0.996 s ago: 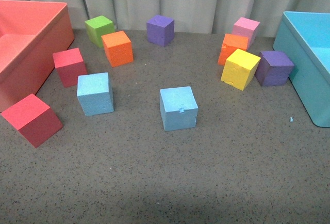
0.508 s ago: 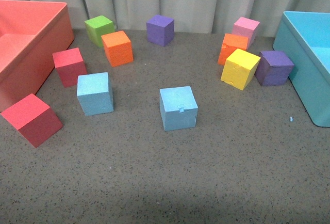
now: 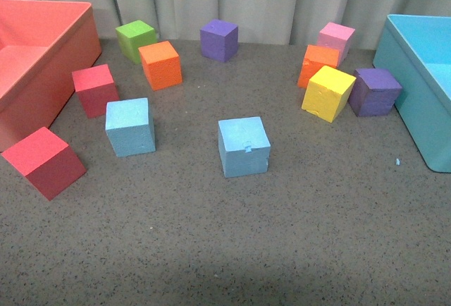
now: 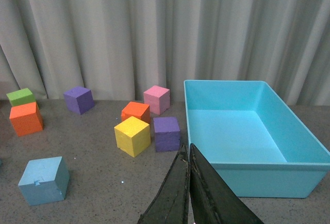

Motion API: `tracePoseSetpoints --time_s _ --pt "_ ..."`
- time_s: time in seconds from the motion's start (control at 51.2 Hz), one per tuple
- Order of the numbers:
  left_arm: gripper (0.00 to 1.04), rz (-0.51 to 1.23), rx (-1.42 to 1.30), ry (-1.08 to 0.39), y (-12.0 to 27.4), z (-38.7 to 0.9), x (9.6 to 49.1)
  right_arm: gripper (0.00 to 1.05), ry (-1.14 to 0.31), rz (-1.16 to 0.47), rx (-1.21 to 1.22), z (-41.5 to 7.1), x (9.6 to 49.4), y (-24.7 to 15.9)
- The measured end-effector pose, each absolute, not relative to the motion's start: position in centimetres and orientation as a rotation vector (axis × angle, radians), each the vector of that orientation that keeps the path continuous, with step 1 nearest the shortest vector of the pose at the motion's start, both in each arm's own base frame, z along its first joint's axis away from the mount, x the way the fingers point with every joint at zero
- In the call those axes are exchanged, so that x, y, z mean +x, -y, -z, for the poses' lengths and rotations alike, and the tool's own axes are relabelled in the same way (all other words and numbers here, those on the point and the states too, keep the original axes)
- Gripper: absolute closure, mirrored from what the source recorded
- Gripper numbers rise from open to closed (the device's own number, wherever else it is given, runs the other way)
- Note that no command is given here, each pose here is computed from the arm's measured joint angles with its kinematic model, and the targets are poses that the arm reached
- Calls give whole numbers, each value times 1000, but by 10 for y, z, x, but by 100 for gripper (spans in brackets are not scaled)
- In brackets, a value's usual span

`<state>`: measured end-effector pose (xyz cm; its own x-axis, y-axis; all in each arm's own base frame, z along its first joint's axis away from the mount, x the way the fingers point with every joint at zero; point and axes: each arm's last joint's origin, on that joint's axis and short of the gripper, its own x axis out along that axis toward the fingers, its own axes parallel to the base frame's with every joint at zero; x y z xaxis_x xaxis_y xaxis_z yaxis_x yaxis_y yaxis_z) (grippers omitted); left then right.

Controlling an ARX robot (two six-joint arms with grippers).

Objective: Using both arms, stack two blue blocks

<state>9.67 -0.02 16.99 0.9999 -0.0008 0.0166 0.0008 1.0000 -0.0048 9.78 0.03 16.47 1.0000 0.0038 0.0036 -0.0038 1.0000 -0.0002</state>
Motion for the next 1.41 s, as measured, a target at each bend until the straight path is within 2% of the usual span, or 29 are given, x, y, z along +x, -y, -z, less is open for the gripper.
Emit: tracePoseSetpoints --time_s 0.098,0.156,0.371,0.547,0.586,0.664,0.723,0.781,0.957,1.133,1.289,1.407 --pt "7 1 -5 17 0 -170 97 102 0 -4 -1 -164 98 0" --pt "7 1 -5 17 0 -170 97 94 0 -4 -1 -164 98 0" --pt "7 1 -5 17 0 -170 97 44 0 -4 -1 -164 98 0" --pt "7 1 -5 16 0 -170 97 16 0 -4 -1 -164 98 0" --pt "7 8 -25 -55 0 -169 97 8 0 -4 0 -164 98 0" --pt "7 -5 -53 -262 2 -165 104 10 0 -4 0 -164 98 0" --pt "7 4 -65 -338 5 -161 115 10 1 -4 0 -164 98 0" --pt "7 23 -84 -359 9 -163 127 9 1 -4 0 -164 98 0" --pt "7 47 -150 -425 25 -180 196 9 1 -4 0 -164 98 0" --pt "7 52 -166 -686 41 -156 263 9 1 -4 0 -164 98 0" --pt "7 8 -182 -819 48 -142 311 9 1 -4 0 -164 98 0" --pt "7 -5 -189 -865 53 -137 340 9 1 -4 0 -164 98 0"
